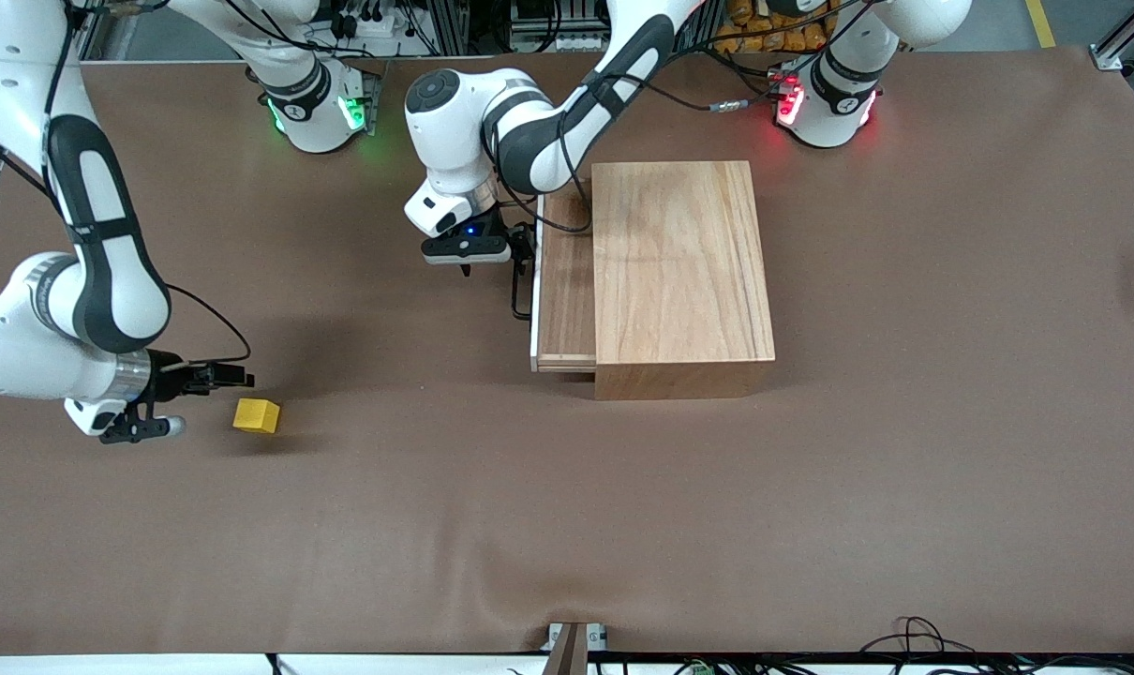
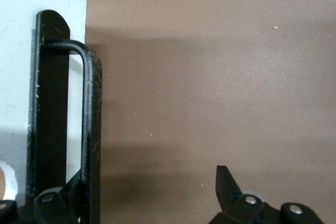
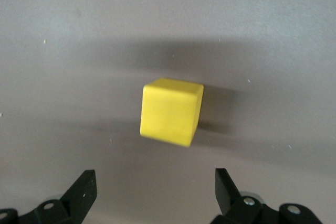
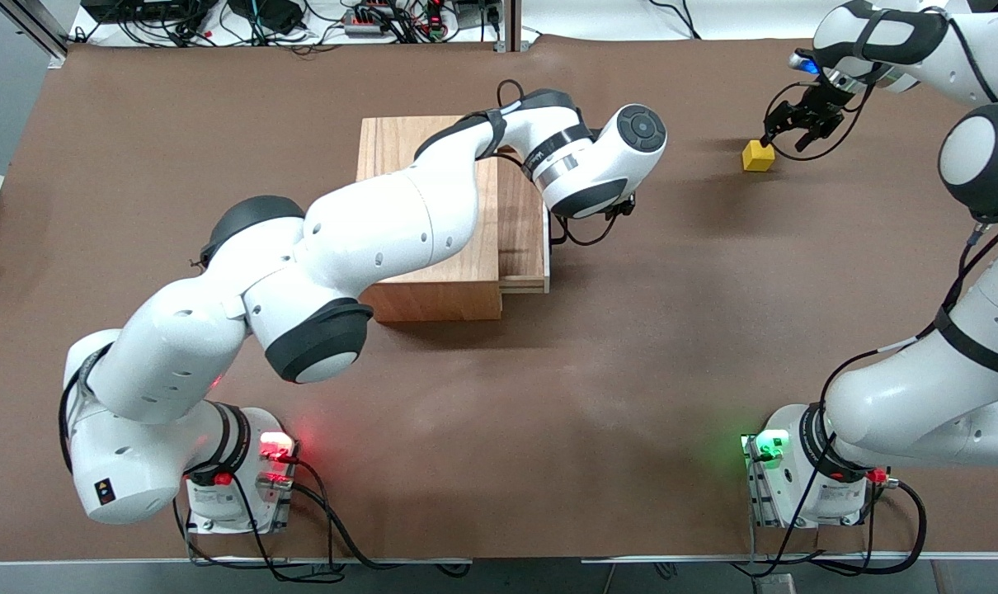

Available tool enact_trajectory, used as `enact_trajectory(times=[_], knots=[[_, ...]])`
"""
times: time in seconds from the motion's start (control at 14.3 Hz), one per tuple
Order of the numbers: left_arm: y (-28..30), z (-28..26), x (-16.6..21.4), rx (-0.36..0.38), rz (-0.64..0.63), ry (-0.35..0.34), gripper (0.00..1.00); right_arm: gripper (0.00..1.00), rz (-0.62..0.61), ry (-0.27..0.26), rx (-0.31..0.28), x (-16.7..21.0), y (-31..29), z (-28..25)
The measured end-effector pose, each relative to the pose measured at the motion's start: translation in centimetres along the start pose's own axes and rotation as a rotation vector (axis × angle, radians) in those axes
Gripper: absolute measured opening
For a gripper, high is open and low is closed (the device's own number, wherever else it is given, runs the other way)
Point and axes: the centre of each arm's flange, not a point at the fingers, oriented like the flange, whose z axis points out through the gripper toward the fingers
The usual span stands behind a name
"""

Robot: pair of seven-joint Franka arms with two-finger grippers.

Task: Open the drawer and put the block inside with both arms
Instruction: 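Lower the right gripper over the yellow cube and close on it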

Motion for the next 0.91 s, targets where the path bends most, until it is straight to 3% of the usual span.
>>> enact_trajectory(times=[0.35,0.7,0.91], knots=[[0.0,0.0,0.0,0.0,0.0,0.0,1.0,1.0,0.048,-0.001,-0.001,1.2,-1.4,0.7],[-0.4,-0.8,0.2,0.011,0.127,-0.02,1.0,1.0,0.078,0.003,-0.008,1.5,-2.1,1.2],[-0.5,-1.1,0.2,0.021,0.178,-0.03,1.0,1.0,0.072,0.052,-0.05,2.1,-1.2,1.4]])
